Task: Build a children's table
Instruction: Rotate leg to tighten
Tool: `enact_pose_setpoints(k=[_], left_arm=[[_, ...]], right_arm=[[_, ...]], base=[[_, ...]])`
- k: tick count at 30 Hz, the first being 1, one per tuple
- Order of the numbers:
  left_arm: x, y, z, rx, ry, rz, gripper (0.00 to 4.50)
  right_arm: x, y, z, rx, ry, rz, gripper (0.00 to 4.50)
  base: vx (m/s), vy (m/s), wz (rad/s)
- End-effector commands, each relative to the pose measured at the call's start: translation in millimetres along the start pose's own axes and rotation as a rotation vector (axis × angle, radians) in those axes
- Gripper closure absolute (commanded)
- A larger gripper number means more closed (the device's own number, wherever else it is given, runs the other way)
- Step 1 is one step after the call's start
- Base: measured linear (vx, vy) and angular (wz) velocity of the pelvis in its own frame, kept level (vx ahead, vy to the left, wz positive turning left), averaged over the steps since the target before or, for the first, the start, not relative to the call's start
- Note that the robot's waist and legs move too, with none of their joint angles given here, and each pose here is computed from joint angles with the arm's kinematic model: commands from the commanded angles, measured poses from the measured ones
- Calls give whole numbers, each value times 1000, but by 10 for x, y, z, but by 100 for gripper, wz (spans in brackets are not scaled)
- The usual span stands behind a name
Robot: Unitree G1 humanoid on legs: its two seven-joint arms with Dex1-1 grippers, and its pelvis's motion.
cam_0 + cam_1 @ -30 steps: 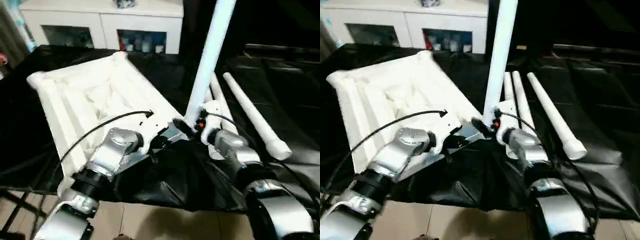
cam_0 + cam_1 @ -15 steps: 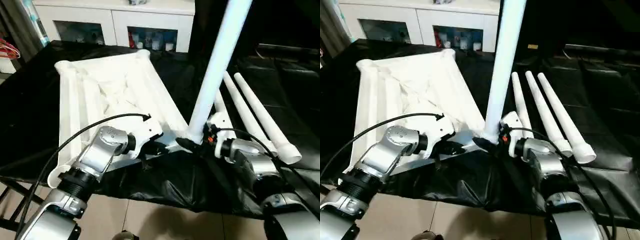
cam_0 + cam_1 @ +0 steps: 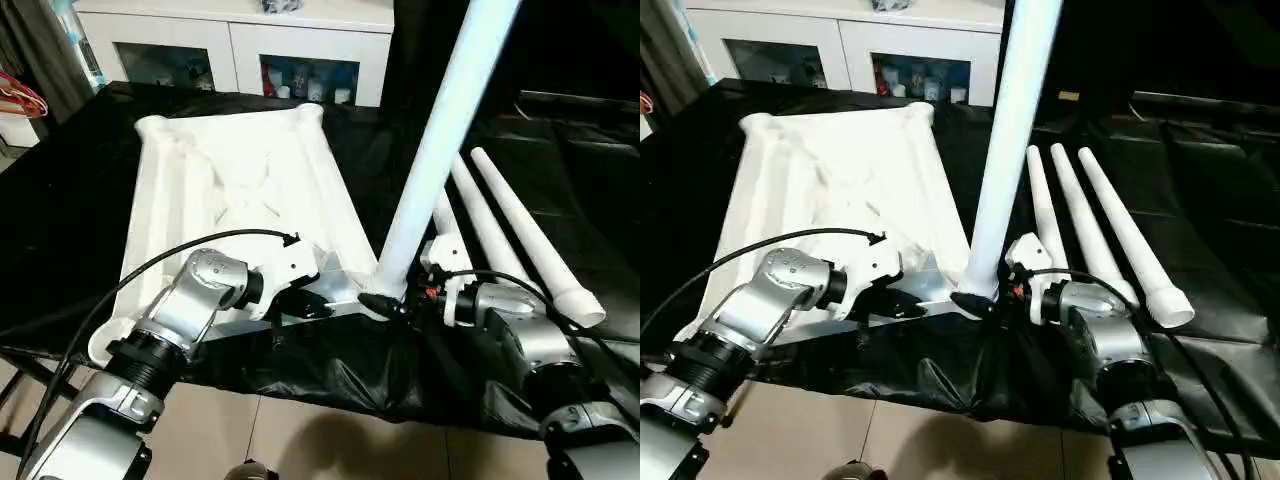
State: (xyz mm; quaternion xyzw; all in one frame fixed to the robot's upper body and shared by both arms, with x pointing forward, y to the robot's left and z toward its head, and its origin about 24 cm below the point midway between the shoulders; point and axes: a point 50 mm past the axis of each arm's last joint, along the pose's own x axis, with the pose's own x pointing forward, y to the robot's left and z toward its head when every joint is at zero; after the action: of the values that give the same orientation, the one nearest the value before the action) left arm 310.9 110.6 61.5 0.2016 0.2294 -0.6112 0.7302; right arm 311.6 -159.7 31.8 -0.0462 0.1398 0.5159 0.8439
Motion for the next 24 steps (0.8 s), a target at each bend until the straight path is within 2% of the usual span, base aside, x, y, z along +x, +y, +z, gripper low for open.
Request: enact_pose_setpoints(k=[1,15,24], left_arm=[[36,-9,200,81,-41,-55,450],[37,-4,171,82,-31,-72,450],[45,-16,150,78,-25,-86,450]], right_arm=[[36,68,0,-31,13,54,21],[26,89,57,-94,-12,44,21],[15,28,110,-106,-58,-42,21]], base=[[0,0,0],[0,0,0],[0,0,0]])
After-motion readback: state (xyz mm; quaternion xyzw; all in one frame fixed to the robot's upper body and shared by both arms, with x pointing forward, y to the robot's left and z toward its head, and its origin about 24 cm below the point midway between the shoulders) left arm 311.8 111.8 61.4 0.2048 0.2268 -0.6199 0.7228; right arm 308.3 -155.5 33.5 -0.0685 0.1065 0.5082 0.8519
